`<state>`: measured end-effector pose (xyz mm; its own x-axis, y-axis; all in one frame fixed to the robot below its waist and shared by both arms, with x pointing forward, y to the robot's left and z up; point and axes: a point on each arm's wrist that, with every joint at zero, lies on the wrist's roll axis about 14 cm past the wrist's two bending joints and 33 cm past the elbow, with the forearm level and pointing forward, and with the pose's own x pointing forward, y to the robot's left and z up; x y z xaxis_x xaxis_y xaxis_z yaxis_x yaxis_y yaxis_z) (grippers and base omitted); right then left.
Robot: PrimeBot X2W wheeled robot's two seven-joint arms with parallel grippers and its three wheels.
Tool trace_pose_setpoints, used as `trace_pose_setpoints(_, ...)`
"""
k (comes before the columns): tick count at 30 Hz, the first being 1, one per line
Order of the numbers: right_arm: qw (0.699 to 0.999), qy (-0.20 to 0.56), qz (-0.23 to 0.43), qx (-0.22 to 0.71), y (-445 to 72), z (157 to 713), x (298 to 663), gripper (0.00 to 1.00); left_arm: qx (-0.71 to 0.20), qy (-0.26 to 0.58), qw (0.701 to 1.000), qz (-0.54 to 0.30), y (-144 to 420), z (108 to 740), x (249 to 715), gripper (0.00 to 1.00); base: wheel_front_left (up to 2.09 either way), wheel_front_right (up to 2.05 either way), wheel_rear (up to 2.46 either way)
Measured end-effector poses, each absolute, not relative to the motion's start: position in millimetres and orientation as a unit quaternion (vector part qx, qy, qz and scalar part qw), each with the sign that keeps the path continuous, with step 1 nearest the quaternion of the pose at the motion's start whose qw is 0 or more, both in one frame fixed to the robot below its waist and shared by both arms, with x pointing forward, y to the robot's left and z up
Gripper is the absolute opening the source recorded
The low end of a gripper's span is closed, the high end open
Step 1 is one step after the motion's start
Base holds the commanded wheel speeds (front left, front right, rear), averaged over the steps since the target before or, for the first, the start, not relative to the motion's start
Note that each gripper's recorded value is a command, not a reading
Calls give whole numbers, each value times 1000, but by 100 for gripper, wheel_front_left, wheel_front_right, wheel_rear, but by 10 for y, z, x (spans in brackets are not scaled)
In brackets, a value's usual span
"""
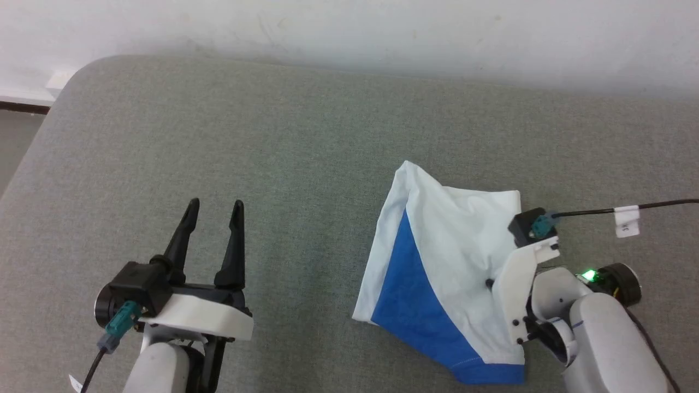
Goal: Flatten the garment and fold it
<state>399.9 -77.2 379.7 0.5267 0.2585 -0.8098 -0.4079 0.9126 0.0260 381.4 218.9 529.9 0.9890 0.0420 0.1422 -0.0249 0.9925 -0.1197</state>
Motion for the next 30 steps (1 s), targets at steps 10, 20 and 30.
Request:
trace_pose_setpoints(10, 873, 418, 227, -108, -765, 3963, 3995, 0, -60, -78, 995, -15, 2006, 5328, 3981, 100, 0, 0, 0)
trace_pose_setpoints(20, 890, 396, 163, -152, -1673, 4292, 4129, 0, -61, -85, 986, -130, 1254, 5376, 4429, 100, 0, 0, 0)
trace_pose_setpoints(30, 889, 421, 33, -177, -2915, 4272, 4125, 0, -68, -81, 971, -213, 620, 5272, 4872, 100, 0, 0, 0)
